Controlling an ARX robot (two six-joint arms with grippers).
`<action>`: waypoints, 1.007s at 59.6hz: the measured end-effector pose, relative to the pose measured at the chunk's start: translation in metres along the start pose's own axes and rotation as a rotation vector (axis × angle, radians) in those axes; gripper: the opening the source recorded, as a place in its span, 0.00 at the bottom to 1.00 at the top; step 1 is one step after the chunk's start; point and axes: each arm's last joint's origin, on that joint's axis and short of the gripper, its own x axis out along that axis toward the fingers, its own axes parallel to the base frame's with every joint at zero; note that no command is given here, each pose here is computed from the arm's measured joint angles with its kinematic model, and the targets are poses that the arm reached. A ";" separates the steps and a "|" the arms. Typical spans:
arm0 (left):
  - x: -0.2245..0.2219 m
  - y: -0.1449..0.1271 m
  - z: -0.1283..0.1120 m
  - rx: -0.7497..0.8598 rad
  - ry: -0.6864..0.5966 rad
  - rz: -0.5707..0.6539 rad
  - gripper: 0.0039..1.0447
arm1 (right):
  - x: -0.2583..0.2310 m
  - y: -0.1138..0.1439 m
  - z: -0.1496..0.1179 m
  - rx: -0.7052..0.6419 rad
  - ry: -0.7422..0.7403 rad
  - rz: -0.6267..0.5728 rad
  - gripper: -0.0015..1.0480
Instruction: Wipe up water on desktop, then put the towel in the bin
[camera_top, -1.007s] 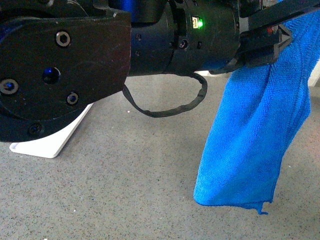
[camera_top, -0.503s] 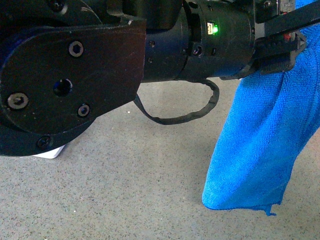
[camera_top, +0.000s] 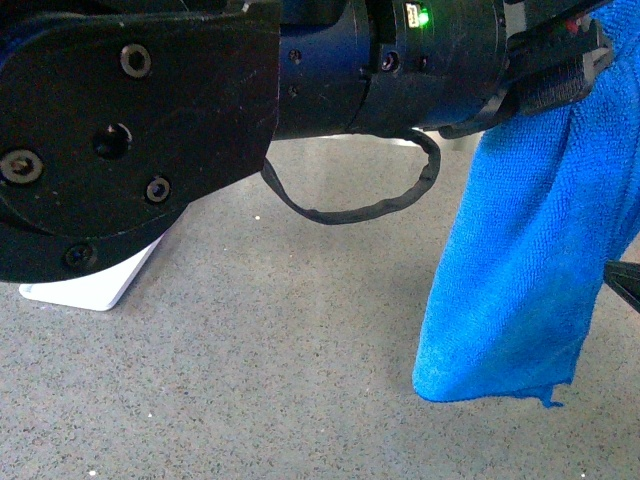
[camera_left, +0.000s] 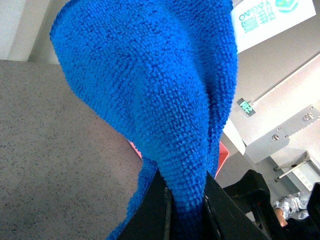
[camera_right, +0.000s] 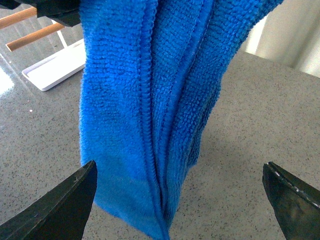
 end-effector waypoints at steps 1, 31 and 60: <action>0.000 -0.001 0.000 -0.003 -0.002 -0.002 0.06 | 0.001 -0.001 0.000 -0.001 -0.001 0.003 0.93; 0.004 -0.015 0.001 -0.048 -0.022 -0.045 0.06 | 0.025 -0.003 0.024 -0.054 -0.070 0.057 0.52; 0.003 -0.012 0.000 -0.052 -0.015 -0.021 0.06 | 0.027 0.001 0.029 -0.051 -0.078 0.070 0.04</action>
